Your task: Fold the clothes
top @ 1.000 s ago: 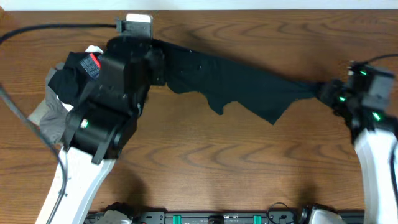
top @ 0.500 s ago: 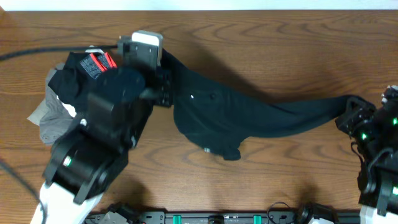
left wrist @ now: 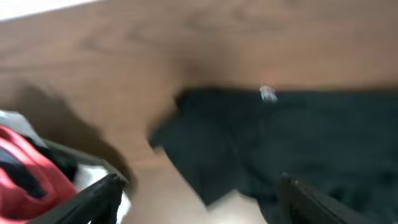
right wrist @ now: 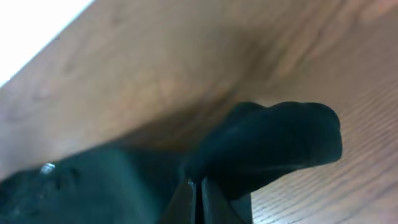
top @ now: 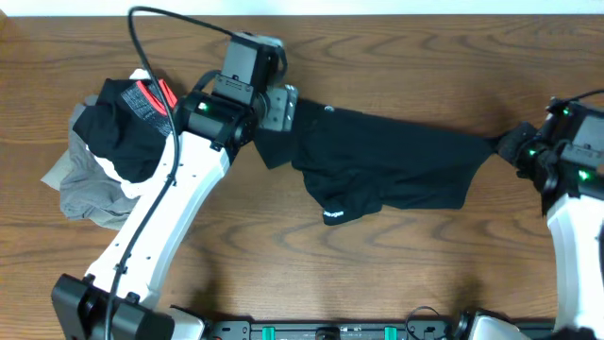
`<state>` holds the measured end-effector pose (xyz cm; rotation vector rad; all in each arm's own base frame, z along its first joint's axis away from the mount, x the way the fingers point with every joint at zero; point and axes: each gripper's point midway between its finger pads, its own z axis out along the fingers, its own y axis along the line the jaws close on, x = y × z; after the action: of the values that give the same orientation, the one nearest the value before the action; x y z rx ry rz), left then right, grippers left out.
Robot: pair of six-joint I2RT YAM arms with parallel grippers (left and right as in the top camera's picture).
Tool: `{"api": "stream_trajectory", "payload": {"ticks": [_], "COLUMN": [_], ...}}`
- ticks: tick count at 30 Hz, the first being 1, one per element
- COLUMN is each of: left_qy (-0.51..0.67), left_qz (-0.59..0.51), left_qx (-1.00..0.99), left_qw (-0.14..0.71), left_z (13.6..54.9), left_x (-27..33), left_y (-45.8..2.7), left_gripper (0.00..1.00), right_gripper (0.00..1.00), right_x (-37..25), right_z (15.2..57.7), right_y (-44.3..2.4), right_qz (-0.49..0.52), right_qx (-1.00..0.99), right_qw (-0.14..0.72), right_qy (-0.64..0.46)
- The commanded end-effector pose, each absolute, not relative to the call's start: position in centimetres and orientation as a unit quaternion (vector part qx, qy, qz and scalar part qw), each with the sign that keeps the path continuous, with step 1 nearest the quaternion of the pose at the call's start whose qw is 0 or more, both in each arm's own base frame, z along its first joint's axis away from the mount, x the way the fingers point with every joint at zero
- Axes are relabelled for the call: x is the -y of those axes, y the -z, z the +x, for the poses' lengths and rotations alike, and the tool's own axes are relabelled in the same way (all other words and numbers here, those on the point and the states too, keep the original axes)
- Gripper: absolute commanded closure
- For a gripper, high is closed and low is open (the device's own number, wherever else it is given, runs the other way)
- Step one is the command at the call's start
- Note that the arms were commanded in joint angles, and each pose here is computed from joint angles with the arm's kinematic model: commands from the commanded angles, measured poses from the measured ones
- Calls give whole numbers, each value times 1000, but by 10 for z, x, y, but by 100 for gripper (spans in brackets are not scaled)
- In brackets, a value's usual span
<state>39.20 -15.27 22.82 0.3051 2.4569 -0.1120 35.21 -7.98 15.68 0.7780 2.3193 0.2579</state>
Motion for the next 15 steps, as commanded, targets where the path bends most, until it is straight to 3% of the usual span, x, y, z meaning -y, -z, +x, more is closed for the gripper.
{"api": "stream_trajectory", "payload": {"ticks": [1,4,6,15], "left_qy": [95,100,110,127], "left_qz": [154,184,208,193], "left_qx": [-936,-945,-950,-971], "left_qw": [302,252,206,53], "left_z": [366,339,315,246], "left_x": [180,194,206,245], "left_y": [-234,-216,-198,-98], "left_gripper": [18,18,18,23], "right_gripper": [86,44,32,26], "right_x": [84,84,83,80], "right_z": [356,355,353,342], "right_y": [-152,-148,-146,-138], "right_qz": [306,307,308,314], "right_qx": [-888,-890,-892,-900], "right_qw": [328,321,315,288], "right_qy": [-98,-98,-97,-97]}}
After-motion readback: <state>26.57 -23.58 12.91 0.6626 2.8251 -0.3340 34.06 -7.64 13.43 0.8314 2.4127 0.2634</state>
